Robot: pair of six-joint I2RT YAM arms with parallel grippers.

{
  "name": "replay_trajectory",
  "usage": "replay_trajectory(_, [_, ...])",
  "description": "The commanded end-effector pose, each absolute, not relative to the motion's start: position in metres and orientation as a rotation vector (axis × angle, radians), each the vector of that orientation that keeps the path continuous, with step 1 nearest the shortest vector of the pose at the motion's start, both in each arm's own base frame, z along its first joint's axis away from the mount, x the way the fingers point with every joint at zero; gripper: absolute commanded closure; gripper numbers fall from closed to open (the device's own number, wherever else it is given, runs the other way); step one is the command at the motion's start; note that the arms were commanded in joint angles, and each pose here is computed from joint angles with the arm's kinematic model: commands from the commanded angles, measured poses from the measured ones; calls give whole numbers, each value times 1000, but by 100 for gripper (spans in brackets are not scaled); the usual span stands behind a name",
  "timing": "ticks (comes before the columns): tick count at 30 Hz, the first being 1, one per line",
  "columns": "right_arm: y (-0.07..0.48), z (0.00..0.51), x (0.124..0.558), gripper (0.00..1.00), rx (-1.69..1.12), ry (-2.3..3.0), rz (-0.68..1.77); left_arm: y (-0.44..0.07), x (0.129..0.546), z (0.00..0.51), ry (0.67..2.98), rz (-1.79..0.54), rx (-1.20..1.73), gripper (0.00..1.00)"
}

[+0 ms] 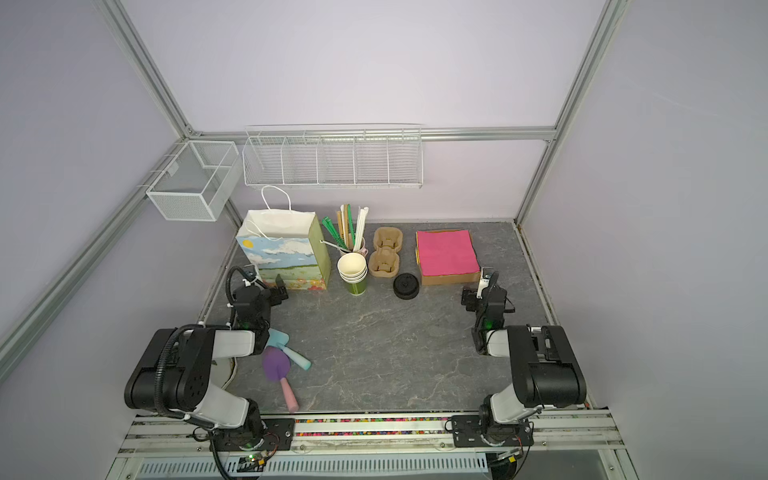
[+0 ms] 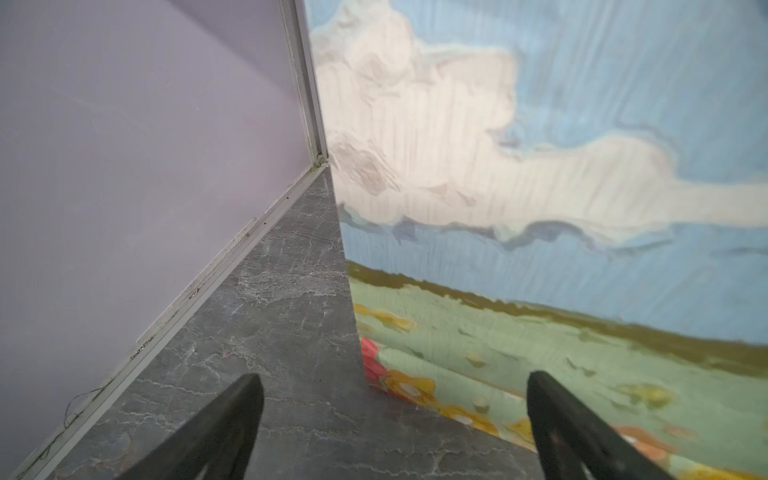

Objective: Pack the takeout coffee

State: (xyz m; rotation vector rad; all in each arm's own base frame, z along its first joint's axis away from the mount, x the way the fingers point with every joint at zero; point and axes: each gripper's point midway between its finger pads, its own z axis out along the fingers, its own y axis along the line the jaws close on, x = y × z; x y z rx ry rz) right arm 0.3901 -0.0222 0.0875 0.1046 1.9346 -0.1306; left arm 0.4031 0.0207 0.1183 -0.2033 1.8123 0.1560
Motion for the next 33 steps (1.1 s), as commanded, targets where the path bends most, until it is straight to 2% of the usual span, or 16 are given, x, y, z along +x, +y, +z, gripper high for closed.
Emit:
replay_trajectory(1, [-19, 95, 392, 12, 76, 1908, -134, 19, 403, 117, 1809, 158, -181, 1])
replay_trajectory(22, [-25, 103, 389, 12, 119, 1912, -180, 19, 403, 117, 1810, 157, -181, 1])
replay_trajectory(25, [-18, 133, 381, 12, 82, 1885, -291, 20, 402, 117, 1809, 158, -181, 1])
replay_trajectory(28, [0, 204, 374, 12, 38, 1712, -287, 20, 402, 116, 1811, 159, -182, 1])
replay_trajectory(33, [10, 269, 368, 12, 205, 1716, -54, 20, 402, 117, 1810, 158, -182, 1])
